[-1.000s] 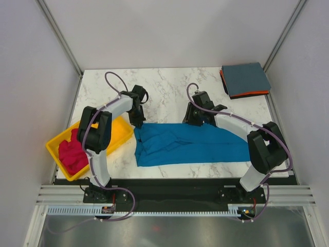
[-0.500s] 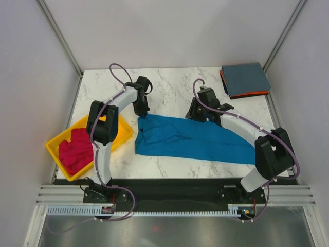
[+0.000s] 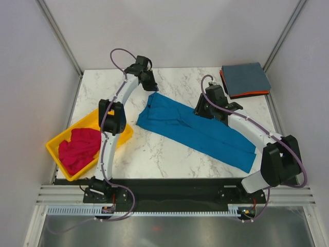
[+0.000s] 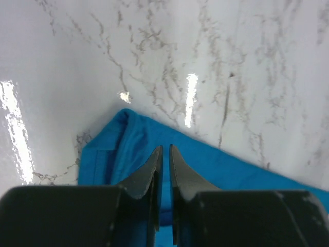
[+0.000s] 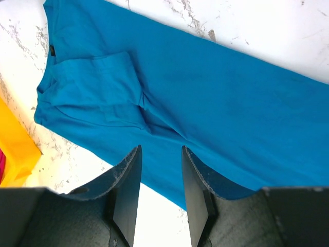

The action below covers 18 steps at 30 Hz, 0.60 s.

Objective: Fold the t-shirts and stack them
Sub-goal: Fold the tshirt

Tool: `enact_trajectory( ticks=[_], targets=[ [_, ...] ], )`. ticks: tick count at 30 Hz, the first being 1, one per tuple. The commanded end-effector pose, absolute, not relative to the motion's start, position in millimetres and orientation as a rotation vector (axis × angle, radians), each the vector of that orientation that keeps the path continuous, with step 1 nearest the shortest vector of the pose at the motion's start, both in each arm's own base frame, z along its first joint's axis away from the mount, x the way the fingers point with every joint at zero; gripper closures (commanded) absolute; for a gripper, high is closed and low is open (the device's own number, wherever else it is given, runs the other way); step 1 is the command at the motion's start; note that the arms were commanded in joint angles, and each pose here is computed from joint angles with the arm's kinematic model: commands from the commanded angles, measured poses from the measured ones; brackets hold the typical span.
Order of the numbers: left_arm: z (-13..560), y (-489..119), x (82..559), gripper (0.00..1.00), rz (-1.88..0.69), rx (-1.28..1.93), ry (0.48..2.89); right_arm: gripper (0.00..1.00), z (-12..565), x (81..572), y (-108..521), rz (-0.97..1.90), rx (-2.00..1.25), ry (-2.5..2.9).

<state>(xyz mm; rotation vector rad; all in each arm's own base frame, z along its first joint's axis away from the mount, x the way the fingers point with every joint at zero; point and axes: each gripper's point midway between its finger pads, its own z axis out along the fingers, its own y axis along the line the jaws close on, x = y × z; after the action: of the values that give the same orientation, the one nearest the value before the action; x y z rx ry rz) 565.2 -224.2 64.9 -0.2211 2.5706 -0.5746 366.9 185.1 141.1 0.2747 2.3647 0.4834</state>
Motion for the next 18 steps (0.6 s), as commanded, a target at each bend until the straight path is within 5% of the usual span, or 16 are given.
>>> enact_trajectory(
  ticks=[1, 6, 13, 18],
  targets=[
    [168, -241, 558, 0.83, -0.770, -0.071, 2.386, 0.55, 169, 366, 176, 0.463, 0.264, 2.305],
    [211, -228, 505, 0.83, -0.725, -0.066, 2.382, 0.55, 172, 344, 173, 0.518, 0.275, 2.304],
    [148, -229, 411, 0.91, -0.534, -0.117, 2.590, 0.55, 183, 319, 173, 0.590, 0.266, 2.303],
    [108, -227, 391, 0.94, -0.460, -0.142, 2.683, 0.54, 192, 307, 167, 0.594, 0.266, 2.279]
  ],
)
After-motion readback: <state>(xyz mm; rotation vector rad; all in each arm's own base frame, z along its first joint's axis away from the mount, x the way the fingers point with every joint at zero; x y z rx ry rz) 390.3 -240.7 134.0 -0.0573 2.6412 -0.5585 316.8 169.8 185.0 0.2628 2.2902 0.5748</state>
